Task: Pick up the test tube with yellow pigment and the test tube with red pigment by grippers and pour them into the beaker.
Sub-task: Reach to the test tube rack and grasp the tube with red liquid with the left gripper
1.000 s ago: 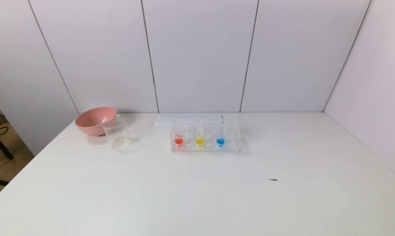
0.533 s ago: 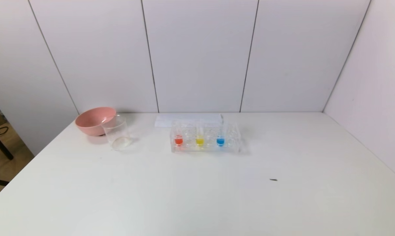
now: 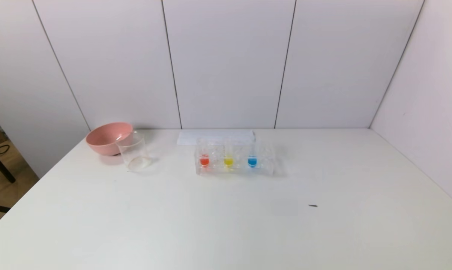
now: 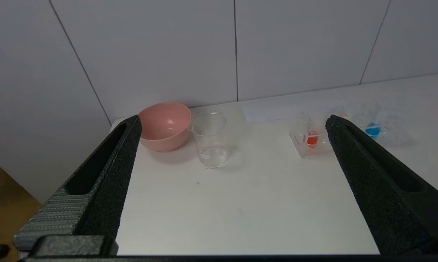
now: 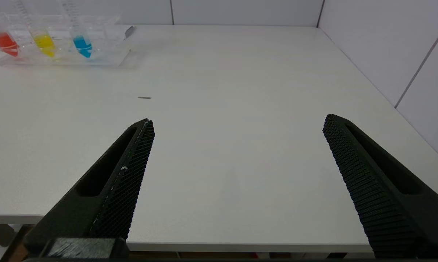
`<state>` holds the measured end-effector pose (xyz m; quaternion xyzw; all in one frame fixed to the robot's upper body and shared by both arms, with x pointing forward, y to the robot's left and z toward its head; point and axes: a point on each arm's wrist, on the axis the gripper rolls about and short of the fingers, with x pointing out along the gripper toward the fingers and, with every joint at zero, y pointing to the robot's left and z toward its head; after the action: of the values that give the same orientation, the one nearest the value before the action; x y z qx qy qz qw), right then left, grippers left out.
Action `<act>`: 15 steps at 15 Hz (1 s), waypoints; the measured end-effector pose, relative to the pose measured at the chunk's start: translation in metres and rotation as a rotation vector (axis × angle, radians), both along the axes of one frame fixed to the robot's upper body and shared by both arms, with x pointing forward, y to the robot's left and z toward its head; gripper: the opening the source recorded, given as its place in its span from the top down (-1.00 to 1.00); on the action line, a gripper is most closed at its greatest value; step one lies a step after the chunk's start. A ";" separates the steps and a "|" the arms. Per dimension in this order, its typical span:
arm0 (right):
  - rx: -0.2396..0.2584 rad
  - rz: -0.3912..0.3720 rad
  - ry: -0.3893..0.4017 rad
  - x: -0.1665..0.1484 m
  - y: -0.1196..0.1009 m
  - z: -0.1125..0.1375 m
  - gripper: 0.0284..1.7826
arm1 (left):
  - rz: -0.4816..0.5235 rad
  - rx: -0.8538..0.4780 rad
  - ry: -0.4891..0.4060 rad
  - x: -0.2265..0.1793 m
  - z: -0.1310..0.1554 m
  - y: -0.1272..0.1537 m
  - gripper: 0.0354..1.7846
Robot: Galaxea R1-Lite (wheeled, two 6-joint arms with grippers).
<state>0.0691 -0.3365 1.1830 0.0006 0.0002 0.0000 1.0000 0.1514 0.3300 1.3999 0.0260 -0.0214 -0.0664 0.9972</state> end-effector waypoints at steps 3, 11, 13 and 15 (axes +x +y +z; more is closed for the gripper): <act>0.000 0.000 0.000 0.000 0.000 0.000 -0.91 | -0.007 -0.003 0.013 0.034 0.008 -0.001 -0.99; 0.000 0.000 0.000 0.000 0.000 0.000 -0.91 | -0.088 -0.038 0.087 0.092 -0.001 -0.014 -0.99; 0.000 0.000 0.000 0.000 0.000 0.000 -0.91 | -0.116 -0.045 0.098 0.107 -0.005 -0.021 -0.99; 0.000 0.000 0.000 0.000 0.000 0.000 -0.91 | -0.138 -0.048 0.117 0.122 -0.012 -0.030 -0.99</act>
<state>0.0691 -0.3365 1.1830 0.0009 0.0000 0.0000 1.0000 0.2735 0.3002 1.3880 -0.0035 0.0334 -0.1361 0.9901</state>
